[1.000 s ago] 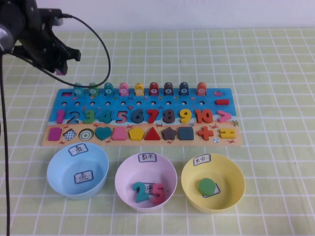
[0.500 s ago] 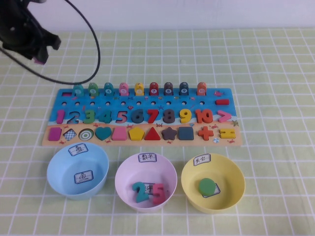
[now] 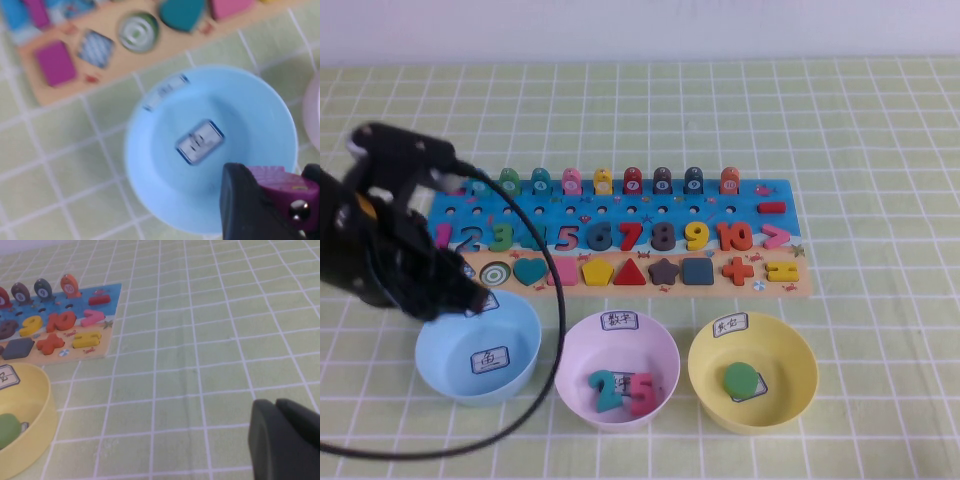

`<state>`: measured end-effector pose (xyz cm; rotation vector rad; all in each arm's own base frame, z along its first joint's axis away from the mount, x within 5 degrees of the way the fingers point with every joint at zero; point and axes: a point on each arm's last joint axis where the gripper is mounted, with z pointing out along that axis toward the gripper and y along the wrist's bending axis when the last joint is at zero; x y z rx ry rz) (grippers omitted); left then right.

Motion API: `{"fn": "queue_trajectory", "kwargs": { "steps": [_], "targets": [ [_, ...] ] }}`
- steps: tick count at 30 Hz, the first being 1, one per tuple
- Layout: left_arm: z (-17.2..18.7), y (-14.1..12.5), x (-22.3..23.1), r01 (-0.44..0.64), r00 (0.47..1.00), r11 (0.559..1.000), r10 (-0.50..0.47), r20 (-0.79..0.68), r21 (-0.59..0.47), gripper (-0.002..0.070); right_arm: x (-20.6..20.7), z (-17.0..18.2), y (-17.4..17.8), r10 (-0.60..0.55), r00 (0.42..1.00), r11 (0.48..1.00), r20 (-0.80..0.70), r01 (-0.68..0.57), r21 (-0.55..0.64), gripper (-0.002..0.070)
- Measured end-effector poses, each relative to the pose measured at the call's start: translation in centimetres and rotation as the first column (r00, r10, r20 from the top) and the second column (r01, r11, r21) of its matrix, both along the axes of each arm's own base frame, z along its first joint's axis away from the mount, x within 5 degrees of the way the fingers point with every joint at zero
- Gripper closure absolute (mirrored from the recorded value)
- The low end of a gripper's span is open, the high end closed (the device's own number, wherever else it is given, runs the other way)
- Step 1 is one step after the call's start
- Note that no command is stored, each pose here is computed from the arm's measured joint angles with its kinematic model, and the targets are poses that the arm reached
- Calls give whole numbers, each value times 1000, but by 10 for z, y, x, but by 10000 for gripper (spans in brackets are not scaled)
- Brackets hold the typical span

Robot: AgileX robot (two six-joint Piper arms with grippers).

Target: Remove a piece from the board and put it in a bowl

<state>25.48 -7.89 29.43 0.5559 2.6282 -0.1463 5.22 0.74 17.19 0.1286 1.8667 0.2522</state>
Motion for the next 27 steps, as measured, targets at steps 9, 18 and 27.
{"fn": "queue_trajectory", "kwargs": {
  "steps": [9, 18, 27],
  "targets": [
    [-49, -13, 11, 6, 999, 1000, -6, -36, 5, 487, 0, 0, 0, 0, 1000, 1000, 0, 0, 0, 694],
    [-98, -20, 34, -1, 992, 999, 5, -124, 32, 487, 0, 0, 0, 0, 1000, 1000, 0, 0, 0, 694],
    [-99, -21, 37, -5, 996, 1000, 7, -94, 25, 311, 0, 0, 0, 0, 1000, 1000, 0, 0, 0, 694]
  ]
}}
